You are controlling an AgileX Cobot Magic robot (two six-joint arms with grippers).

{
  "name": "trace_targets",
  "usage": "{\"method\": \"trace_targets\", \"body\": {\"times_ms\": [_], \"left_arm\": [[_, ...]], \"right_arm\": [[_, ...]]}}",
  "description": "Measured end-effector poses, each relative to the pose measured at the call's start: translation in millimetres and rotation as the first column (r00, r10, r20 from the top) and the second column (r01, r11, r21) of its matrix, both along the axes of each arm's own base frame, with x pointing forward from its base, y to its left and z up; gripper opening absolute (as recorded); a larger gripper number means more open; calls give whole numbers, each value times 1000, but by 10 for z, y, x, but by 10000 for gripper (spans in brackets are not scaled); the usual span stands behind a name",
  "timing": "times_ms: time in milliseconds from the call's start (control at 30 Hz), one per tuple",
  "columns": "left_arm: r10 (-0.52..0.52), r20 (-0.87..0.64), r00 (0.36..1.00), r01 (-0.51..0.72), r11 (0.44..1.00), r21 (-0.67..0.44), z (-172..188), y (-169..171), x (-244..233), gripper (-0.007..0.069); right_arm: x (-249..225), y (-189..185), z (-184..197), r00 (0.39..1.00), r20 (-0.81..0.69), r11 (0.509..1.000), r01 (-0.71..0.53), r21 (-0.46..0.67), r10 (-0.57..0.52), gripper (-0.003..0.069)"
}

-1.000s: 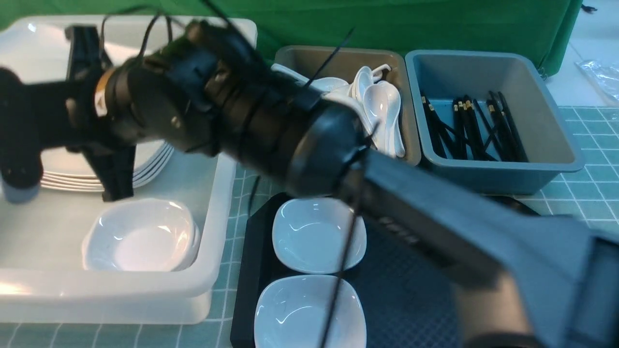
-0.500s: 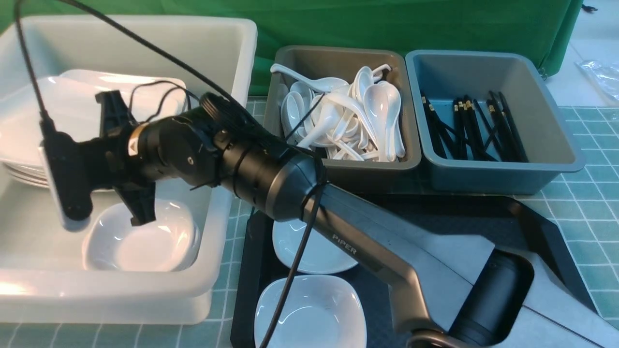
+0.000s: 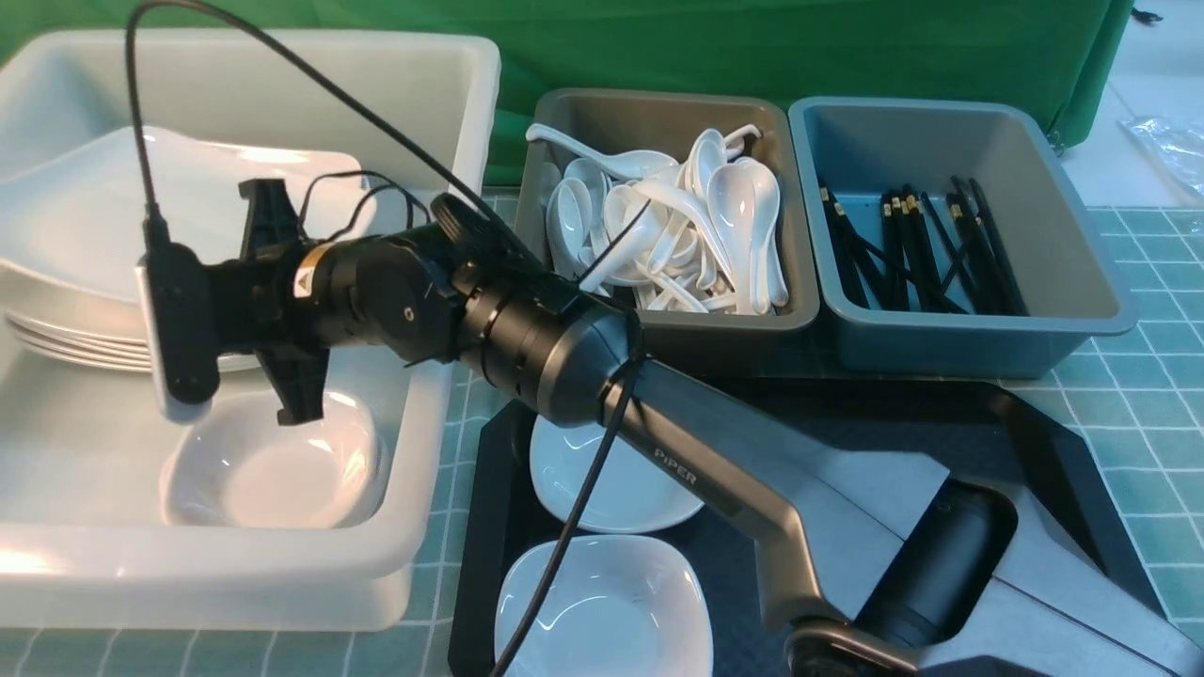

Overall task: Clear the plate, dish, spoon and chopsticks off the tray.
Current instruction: Use the right arm to put the plate into the large storage box on the left

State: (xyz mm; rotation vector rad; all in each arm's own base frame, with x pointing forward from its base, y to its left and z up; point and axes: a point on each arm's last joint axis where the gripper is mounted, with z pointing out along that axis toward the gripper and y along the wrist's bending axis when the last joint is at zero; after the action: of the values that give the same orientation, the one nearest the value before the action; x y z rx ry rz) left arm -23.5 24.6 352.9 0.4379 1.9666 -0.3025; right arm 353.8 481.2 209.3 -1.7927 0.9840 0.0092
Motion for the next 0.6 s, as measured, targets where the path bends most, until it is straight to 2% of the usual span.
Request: {"method": "trace_targets", "body": {"times_ms": [267, 400, 600], "left_arm": [[-11, -7, 1000, 11, 1000, -12, -1, -12, -7, 32], [-12, -9, 1000, 12, 1000, -13, -2, -14, -8, 32], [-16, -16, 1000, 16, 1000, -13, -7, -17, -12, 32]], "right_arm": [[76, 9, -92, 999, 13, 998, 36, 49, -36, 63], [81, 14, -124, 999, 13, 998, 38, 49, -38, 100], [115, 18, -86, 997, 30, 993, 62, 104, -66, 384]]}}
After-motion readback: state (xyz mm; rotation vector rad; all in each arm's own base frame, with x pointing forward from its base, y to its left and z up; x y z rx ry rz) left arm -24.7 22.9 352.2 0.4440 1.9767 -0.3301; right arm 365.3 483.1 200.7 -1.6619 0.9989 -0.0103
